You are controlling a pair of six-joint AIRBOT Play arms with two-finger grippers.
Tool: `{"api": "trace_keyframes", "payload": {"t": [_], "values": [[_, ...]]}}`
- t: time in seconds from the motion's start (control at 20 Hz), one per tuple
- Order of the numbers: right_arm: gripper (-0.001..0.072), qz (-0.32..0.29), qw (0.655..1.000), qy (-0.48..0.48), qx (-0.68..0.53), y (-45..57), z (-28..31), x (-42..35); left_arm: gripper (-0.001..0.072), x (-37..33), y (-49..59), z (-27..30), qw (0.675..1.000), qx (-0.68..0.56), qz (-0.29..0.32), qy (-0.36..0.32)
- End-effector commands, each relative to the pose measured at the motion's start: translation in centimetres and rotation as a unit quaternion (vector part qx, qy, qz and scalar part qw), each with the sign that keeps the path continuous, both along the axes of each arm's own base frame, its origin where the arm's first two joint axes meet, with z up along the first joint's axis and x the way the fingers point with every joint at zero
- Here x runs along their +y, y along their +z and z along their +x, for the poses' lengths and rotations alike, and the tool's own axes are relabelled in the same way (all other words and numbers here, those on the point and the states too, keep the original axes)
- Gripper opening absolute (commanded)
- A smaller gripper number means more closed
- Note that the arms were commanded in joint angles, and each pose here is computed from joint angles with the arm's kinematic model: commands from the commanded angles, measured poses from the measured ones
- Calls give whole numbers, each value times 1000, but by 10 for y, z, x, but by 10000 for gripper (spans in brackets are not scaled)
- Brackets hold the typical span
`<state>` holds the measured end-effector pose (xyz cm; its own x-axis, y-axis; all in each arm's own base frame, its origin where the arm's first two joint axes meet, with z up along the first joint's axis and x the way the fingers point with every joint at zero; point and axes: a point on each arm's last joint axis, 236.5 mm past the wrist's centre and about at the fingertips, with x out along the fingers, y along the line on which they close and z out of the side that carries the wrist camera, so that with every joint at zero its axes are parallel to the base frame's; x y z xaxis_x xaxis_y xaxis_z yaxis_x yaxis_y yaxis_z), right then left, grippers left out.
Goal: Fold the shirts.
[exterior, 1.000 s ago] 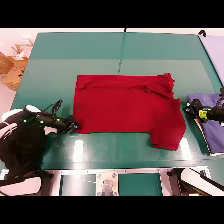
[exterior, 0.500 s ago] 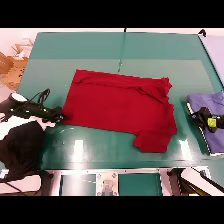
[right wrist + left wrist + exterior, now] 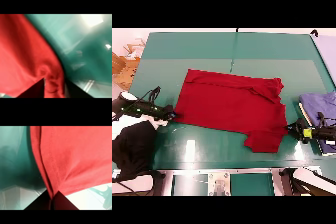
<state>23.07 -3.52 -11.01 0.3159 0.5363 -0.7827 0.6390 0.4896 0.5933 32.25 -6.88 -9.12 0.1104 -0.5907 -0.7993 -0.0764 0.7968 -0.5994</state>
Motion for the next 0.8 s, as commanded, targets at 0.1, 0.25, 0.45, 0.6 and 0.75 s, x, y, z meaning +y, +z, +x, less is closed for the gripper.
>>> {"api": "trace_keyframes", "payload": {"t": [0.1,0.25,0.45,0.6,0.75], "values": [[77,4,1000,31,3,-12,2,12,26,-3,3,-4,1000,6,-8,-7],[24,22,998,48,-38,20,23,11,25,-5,13,-2,1000,4,-15,-18],[23,-14,974,37,-225,157,97,-10,24,-10,119,34,993,-111,-22,-45],[23,-109,904,31,-413,327,124,-14,24,-8,282,55,947,-319,27,-43],[24,-243,788,-2,-565,494,99,0,25,-13,468,24,842,-534,76,-13]]}}
